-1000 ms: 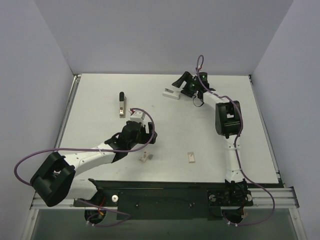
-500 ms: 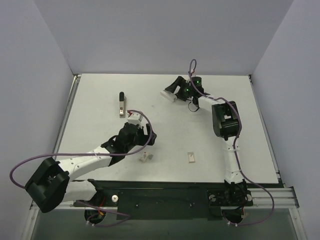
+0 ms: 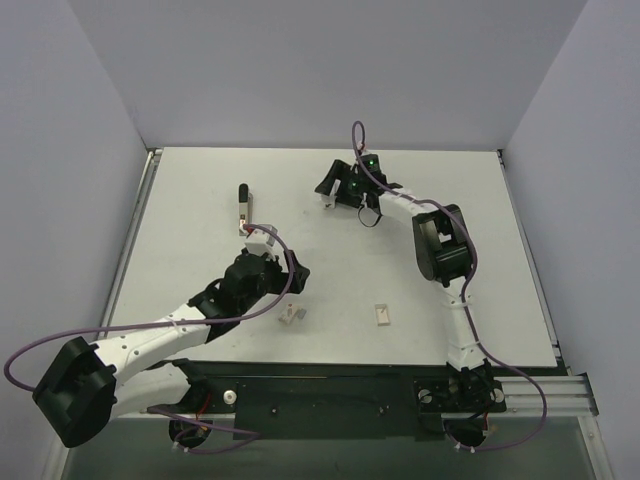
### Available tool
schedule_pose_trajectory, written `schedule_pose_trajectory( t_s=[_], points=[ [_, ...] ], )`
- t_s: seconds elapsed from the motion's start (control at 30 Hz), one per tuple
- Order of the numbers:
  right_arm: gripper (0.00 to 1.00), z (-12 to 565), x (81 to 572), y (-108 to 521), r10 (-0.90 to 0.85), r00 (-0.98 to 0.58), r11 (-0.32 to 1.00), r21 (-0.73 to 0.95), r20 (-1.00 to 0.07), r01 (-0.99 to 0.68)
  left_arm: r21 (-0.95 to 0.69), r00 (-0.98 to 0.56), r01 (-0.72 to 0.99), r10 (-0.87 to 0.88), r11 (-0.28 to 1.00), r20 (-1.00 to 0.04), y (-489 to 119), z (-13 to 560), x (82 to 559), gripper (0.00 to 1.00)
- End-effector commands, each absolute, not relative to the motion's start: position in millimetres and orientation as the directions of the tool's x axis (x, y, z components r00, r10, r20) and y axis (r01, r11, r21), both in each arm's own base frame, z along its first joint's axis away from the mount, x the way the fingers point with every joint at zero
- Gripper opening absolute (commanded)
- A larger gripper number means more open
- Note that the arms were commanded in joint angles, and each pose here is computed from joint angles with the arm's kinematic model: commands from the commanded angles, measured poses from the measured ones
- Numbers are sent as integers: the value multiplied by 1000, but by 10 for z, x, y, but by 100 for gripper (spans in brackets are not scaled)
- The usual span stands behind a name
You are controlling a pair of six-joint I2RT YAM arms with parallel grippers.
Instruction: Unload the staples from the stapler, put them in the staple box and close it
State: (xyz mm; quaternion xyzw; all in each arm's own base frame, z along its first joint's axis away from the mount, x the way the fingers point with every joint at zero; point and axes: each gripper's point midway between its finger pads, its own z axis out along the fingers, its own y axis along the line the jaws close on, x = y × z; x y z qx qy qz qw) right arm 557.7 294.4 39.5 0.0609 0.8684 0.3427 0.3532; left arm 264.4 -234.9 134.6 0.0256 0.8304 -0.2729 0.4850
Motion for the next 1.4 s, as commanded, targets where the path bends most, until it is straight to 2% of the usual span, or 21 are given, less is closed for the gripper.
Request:
schedule_pose_trajectory(
  t_s=[0.0, 0.37, 0.97, 1.23, 1.37],
  points=[
    [75, 345, 5517, 2720, 350, -761, 832, 554, -545, -14, -438, -499, 318, -244, 841, -832, -2351, 1474, 2653, 89],
    [59, 288, 5653, 2645, 416, -741, 843, 529, -528, 97, -415, -509, 333, -209, 846, -835, -2406, 1425, 2682, 89],
    [42, 247, 5766, 2637, 394, -731, 877, 466, -557, 117, -411, -522, 332, -197, 849, -829, -2437, 1313, 2702, 89],
    [26, 246, 5736, 2720, 368, -744, 885, 455, -558, 96, -415, -528, 328, -200, 849, -826, -2438, 1293, 2696, 89],
    [8, 251, 5706, 2734, 348, -749, 896, 436, -564, 88, -418, -527, 329, -202, 847, -825, -2441, 1298, 2695, 89]
  ],
)
